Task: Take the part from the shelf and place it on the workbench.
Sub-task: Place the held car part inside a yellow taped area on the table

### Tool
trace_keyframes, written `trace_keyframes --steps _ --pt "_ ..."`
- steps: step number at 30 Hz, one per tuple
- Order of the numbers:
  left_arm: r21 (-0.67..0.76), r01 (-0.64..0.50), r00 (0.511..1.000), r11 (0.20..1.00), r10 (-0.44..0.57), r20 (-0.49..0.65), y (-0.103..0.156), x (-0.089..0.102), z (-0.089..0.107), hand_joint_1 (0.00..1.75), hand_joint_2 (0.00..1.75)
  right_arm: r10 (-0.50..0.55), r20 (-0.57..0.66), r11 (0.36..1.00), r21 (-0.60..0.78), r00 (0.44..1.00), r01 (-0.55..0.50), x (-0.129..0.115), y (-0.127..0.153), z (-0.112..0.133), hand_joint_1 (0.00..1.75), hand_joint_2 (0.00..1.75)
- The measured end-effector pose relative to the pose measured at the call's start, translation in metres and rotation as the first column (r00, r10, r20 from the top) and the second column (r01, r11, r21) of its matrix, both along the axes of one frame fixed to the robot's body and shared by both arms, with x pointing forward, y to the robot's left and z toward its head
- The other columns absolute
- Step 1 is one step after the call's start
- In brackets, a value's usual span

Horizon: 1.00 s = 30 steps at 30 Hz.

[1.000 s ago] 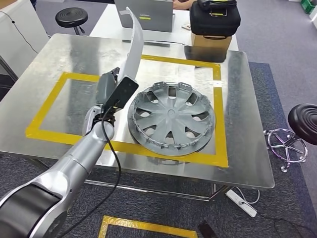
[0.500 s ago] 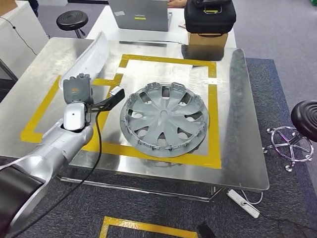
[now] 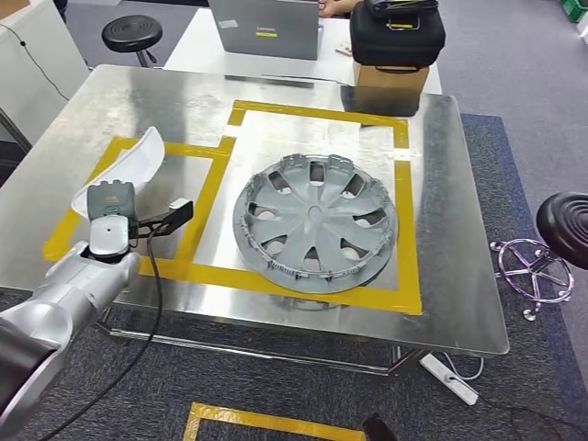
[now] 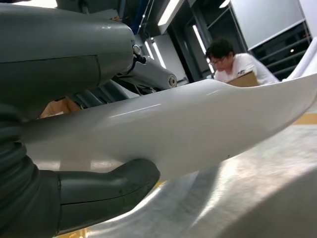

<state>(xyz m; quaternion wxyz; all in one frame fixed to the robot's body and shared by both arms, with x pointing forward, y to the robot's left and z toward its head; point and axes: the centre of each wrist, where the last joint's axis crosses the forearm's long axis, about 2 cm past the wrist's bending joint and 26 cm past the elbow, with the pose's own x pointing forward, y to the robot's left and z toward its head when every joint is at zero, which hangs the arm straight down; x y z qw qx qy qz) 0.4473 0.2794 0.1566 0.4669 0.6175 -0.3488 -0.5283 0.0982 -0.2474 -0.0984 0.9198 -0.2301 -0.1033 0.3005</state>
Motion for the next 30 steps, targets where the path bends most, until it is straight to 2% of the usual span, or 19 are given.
trace_keyframes --steps 7,19,23,30 --pt "-0.080 -0.022 0.991 0.997 0.011 -0.130 0.008 -0.011 -0.020 1.64 1.75 -0.003 -0.002 1.000 0.004 1.000 0.003 -0.002 0.000 0.000 0.00 1.75" --pt "-0.144 -0.056 0.983 0.988 0.029 -0.182 0.014 -0.017 -0.029 1.64 1.75 -0.004 0.000 1.000 0.006 1.000 0.004 -0.001 0.000 0.000 0.00 1.75" --pt "-0.149 -0.065 0.979 0.987 0.034 -0.203 0.014 -0.019 -0.032 0.00 1.75 -0.004 -0.001 1.000 0.007 1.000 0.004 -0.001 0.000 0.000 0.00 0.00" --pt "-0.194 -0.009 0.991 0.981 -0.017 -0.132 0.012 -0.016 -0.027 0.00 1.75 -0.004 -0.001 1.000 0.010 1.000 0.004 -0.001 0.000 0.000 0.00 0.00"
